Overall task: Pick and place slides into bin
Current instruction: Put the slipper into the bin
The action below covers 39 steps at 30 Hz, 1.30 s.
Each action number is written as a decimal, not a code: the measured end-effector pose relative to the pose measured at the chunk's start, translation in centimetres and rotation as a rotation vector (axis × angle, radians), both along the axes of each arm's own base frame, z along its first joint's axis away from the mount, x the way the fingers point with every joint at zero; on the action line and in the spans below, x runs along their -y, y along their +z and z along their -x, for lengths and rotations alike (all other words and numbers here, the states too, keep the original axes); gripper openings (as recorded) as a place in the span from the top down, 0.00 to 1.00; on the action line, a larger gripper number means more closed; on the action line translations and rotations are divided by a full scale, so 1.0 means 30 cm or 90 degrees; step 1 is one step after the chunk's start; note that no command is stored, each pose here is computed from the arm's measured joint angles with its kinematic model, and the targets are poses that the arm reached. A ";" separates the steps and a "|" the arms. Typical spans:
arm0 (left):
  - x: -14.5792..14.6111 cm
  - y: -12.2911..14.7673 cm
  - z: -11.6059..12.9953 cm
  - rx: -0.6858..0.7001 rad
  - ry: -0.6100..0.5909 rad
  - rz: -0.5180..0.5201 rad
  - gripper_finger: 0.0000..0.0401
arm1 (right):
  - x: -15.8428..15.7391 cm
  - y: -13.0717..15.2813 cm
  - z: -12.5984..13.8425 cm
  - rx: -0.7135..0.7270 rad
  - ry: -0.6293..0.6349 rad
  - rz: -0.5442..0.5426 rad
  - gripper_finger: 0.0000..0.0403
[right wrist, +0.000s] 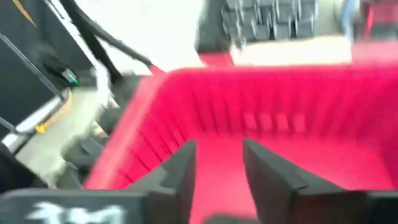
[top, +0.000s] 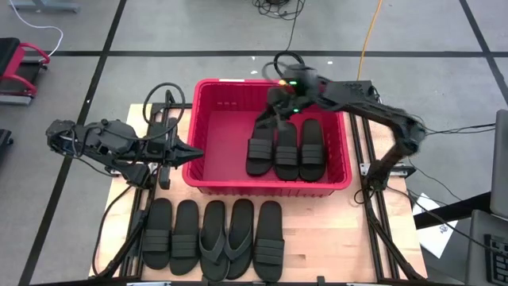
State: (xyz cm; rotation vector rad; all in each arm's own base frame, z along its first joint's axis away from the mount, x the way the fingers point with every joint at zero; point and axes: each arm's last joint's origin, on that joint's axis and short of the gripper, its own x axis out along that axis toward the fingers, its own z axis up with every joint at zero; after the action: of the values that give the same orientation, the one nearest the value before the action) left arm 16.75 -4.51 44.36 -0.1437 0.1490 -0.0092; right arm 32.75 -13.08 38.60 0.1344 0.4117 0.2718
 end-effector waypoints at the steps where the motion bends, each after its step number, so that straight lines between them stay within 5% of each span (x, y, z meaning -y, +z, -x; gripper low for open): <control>1: 0.004 -0.002 -0.006 -0.003 -0.015 -0.001 0.99 | -0.043 0.055 0.027 0.035 0.009 0.006 0.79; 4: 0.027 -0.017 -0.033 -0.021 -0.074 -0.020 0.99 | -0.173 0.188 0.122 0.104 0.002 0.028 0.96; 10: 0.093 -0.055 -0.140 -0.029 -0.180 -0.050 0.99 | -0.379 0.258 0.313 0.090 0.026 0.057 1.00; 13: 0.117 -0.079 -0.204 -0.033 -0.210 -0.033 0.99 | -0.441 0.220 0.372 0.081 0.029 0.062 1.00; 17: 0.122 -0.095 -0.265 -0.038 -0.263 0.069 0.99 | -0.507 0.146 0.425 0.121 0.033 0.033 1.00; 20: 0.122 -0.110 -0.310 -0.040 -0.241 0.123 1.00 | -0.553 0.054 0.458 0.140 0.060 -0.004 1.00; 28: 0.228 -0.162 -0.454 0.064 -0.171 0.108 1.00 | -0.613 -0.177 0.612 0.145 0.080 -0.123 1.00; 39: 0.358 -0.459 -0.675 -0.083 -0.203 0.251 1.00 | -0.590 -0.305 0.744 0.185 0.081 -0.198 1.00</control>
State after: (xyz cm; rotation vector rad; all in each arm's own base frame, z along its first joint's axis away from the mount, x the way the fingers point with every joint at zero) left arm 37.01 -15.26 30.60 -0.5138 0.2990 -0.3490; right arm 10.42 4.62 29.45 0.3689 0.0874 0.4731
